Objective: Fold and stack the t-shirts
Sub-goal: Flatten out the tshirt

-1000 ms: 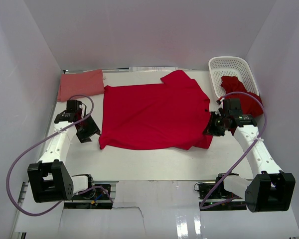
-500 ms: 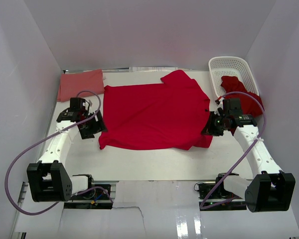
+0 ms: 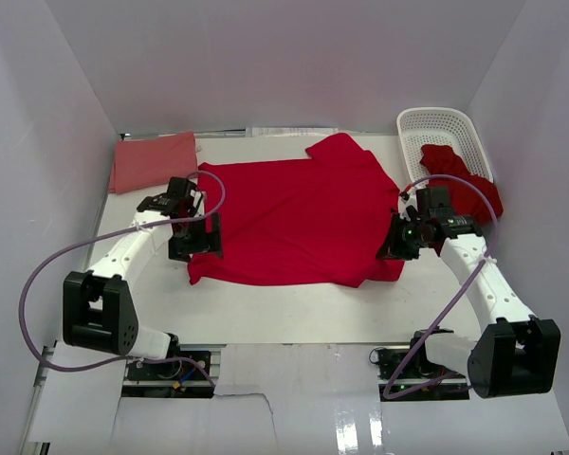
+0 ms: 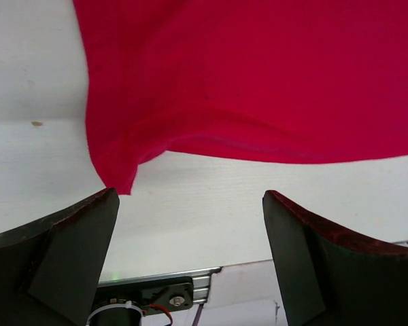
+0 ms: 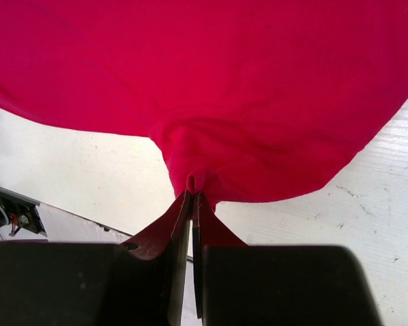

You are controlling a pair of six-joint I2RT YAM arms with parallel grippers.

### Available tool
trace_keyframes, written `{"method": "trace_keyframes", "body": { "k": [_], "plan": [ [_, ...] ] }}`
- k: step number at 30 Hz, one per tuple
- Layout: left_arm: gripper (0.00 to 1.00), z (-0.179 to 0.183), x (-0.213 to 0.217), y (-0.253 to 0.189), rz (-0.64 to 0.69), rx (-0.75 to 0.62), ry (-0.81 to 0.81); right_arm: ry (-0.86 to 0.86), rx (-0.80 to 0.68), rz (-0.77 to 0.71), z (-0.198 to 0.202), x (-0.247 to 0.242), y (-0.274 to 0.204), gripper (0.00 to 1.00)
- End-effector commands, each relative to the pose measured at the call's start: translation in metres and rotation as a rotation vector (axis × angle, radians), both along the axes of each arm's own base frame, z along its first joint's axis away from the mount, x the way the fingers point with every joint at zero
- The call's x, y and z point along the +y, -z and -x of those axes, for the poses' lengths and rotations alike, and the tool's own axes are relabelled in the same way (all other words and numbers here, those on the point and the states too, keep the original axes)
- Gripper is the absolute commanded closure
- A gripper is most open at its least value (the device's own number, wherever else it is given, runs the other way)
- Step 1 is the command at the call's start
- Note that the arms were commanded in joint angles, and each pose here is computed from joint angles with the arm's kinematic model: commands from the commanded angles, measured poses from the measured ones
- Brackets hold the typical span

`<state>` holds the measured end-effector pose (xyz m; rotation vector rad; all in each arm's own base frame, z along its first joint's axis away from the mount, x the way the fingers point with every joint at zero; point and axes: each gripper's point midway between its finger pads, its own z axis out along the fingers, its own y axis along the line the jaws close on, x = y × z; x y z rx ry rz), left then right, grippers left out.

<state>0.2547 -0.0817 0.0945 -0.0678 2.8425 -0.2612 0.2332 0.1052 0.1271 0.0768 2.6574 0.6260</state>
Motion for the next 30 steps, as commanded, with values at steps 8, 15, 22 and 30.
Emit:
{"method": "trace_keyframes", "body": {
  "k": [8, 15, 22, 30],
  "plan": [
    [0.03, -0.018, 0.011, -0.003, -0.297, -0.015, 0.139, -0.05, -0.049, -0.031, -0.008, 0.011, -0.012, 0.92],
    [0.13, -0.017, 0.002, 0.021, -0.265, 0.063, 0.174, -0.064, -0.044, -0.034, -0.008, 0.014, -0.013, 0.92],
    [0.19, 0.003, -0.023, 0.045, -0.138, 0.165, 0.248, -0.068, -0.039, -0.035, -0.006, 0.015, -0.011, 0.92],
    [0.18, 0.019, -0.04, 0.064, -0.084, 0.265, 0.298, -0.07, -0.042, -0.039, -0.006, 0.015, -0.012, 0.92]
  ]
}}
